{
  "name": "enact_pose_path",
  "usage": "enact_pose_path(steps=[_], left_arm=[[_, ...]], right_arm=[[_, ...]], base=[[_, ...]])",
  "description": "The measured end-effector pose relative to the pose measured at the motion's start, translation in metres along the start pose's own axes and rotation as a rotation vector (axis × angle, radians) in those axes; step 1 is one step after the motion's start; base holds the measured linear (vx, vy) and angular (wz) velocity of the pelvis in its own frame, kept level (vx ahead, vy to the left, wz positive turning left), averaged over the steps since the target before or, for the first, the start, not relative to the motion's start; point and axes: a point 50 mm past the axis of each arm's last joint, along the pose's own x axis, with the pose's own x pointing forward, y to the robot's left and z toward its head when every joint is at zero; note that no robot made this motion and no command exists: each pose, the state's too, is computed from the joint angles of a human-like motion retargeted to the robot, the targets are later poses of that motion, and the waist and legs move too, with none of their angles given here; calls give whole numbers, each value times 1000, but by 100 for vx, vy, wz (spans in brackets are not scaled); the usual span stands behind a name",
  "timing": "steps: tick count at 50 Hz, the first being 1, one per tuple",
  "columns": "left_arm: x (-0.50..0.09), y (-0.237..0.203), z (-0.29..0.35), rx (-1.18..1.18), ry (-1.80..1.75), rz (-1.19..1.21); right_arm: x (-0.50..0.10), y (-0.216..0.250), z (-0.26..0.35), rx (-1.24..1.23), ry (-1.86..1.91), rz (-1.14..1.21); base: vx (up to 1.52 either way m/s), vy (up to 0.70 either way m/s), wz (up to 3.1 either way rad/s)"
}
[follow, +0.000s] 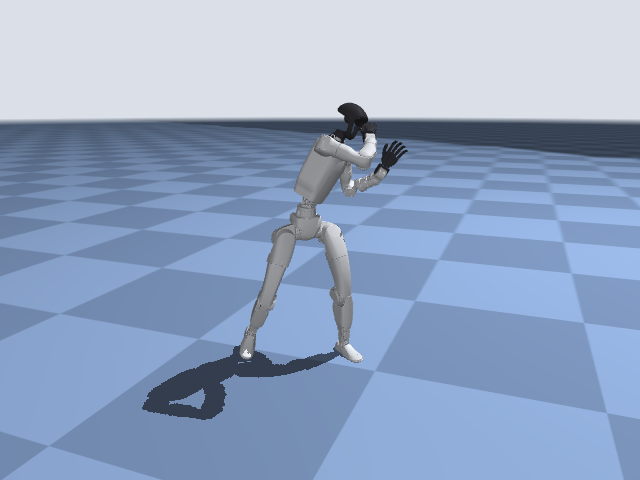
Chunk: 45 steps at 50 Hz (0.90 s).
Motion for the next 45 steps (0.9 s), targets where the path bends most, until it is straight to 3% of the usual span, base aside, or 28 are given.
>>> enact_pose_path(steps=[8,15,20,27,32,35,37,41,45], left_arm=[[-65,52,4,41,300,137],[-132,76,-12,-67,777,354],[-202,66,-23,-287,1198,512],[-262,33,-37,-523,1506,621],[-287,-22,-72,-812,1758,511],[-274,-75,-96,-963,1847,320],[-249,-114,-106,-1040,1832,113],[-168,-189,-117,-1003,1621,-252],[-53,-245,-97,-943,1329,-376]], right_arm=[[-73,35,37,376,128,-140],[-98,63,34,682,327,-45],[-124,106,20,759,544,108],[-168,159,-1,864,836,264],[-223,190,-44,654,1131,559],[-253,182,-78,406,1283,684],[-268,163,-97,340,1403,592],[-277,107,-141,113,1560,307],[-248,21,-182,-149,1615,-172]], base=[[9,5,95],[-11,-2,100],[-23,-3,12],[-27,-6,-106],[-24,-18,-187],[-14,-29,-173],[-5,-32,-148],[7,-29,-128],[21,-22,-102]])
